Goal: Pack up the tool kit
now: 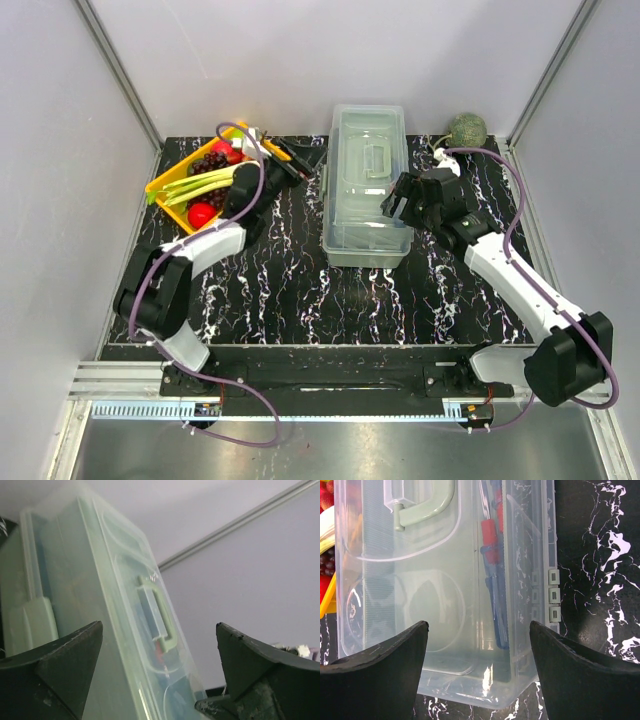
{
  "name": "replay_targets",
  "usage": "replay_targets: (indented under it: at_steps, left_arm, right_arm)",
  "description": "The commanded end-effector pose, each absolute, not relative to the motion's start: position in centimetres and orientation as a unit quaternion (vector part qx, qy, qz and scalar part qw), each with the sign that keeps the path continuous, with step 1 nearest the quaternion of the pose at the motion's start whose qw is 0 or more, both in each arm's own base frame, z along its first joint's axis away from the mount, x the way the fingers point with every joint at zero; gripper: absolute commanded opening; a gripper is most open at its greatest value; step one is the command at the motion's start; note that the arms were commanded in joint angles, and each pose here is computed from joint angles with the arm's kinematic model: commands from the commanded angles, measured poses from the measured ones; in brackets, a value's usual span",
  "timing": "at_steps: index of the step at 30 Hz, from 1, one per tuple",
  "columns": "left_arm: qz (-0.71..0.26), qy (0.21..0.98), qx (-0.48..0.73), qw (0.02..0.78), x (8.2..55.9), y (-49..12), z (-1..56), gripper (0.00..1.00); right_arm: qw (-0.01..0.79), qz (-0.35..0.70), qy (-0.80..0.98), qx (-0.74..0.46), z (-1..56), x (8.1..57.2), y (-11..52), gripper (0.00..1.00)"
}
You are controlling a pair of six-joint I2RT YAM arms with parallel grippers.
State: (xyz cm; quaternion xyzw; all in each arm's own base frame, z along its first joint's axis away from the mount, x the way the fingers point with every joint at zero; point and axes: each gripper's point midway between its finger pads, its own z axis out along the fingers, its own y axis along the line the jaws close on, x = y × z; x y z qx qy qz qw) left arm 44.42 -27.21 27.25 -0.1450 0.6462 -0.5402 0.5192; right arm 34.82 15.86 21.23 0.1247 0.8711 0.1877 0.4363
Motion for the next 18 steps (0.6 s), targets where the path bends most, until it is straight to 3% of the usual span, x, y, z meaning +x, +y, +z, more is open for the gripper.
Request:
replay_targets:
  at_steps: [1, 7, 14, 18]
  left_arm:
    - [-0.438, 0.688, -0.136, 0.563, 46.1, -23.6, 30.1, 0.99]
    - [-0.337, 0.803, -0.172, 0.46, 48.1, -21.4, 24.0, 0.8]
    - [-0.294, 0.856, -0.18, 0.386, 49.6, -22.0, 17.8, 0.62]
    - [-0.247, 0.875, -0.187, 0.371, 50.8, -21.4, 14.8, 0.53]
  right_arm:
    - [0.432, 0.15, 0.882, 0.113, 21.0, 34.8, 14.8, 0.87]
    - [0.466, 0.14, 0.865, 0.117, 23.9, 35.9, 14.3, 0.82]
    - [0.48, 0.119, 0.862, 0.106, 25.7, 37.6, 14.0, 0.75]
    - [0.487, 0.102, 0.861, 0.109, 25.8, 37.8, 13.4, 0.53]
